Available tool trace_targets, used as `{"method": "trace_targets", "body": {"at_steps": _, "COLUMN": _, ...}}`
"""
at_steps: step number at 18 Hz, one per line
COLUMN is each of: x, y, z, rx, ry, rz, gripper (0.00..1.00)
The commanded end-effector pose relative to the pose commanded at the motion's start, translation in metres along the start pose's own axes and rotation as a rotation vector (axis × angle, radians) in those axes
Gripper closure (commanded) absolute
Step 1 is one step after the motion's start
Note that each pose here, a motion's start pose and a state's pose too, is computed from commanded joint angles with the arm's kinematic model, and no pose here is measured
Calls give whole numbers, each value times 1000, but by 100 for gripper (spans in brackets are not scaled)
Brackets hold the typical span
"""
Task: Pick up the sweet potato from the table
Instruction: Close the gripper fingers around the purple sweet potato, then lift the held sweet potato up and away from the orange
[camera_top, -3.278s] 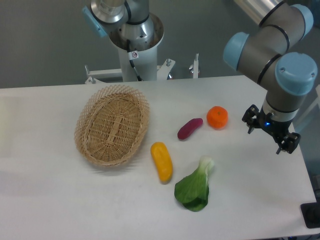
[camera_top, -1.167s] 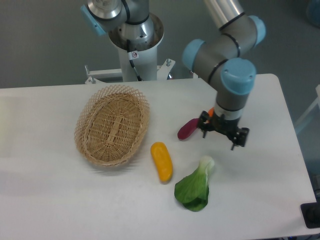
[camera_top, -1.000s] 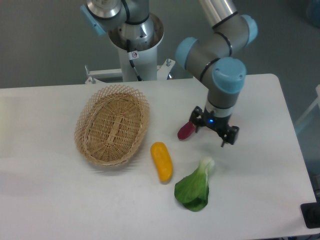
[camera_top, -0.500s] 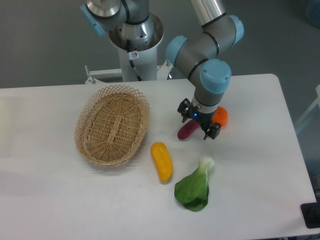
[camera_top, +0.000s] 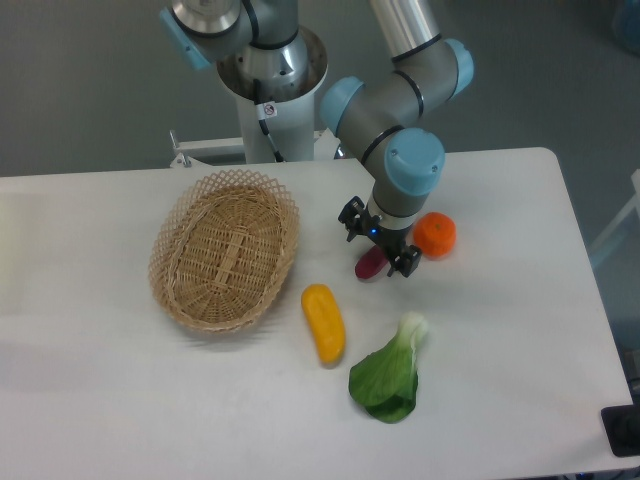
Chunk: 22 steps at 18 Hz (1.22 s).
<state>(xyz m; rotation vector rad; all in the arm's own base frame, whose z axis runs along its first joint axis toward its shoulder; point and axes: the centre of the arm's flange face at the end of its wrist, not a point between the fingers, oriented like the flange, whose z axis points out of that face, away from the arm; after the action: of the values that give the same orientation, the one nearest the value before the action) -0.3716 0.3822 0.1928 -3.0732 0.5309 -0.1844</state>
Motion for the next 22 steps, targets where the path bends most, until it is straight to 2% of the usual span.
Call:
{"method": "trace_targets", "body": {"at_steps": 4, "x": -1, "y": -5, "z": 7, "rx": 2, "ry": -13, "rz": 4, "gripper": 2}}
{"method": "trace_targets", "body": {"at_steps": 5, "x": -1, "y": -4, "z": 9, "rx": 4, "ry": -24, "rz": -8, "gripper": 11}}
{"method": "trace_targets", "body": {"at_steps": 8, "x": -1, "y": -4, "z": 10, "rx": 1, "ry": -29, "rz": -18, "gripper": 47}}
{"method": "trace_targets", "body": {"at_steps": 10, "x": -1, "y": -4, "z": 10, "rx": -1, "ry": -31, "rz": -15, "gripper": 64}}
{"method": "trace_targets", "body": {"at_steps": 12, "x": -2, "y": -3, "z": 7, "rx": -1, "ry": -37, "rz": -16, "gripper": 75}}
{"method": "trace_targets", "body": {"at_steps": 15, "x": -6, "y": -4, "z": -2, "rx": 0, "ry": -54, "rz": -17, "gripper": 82}}
{"method": "trace_targets", "body": {"at_steps": 19, "x": -18, "y": -7, "z": -23, "rx": 4, "ry": -97, "rz": -14, "gripper": 83}}
{"method": "trace_targets", "body": {"at_steps": 22, "x": -33, "y": -4, "z": -46, "rx": -49, "ry": -151, "rz": -10, "gripper": 83}}
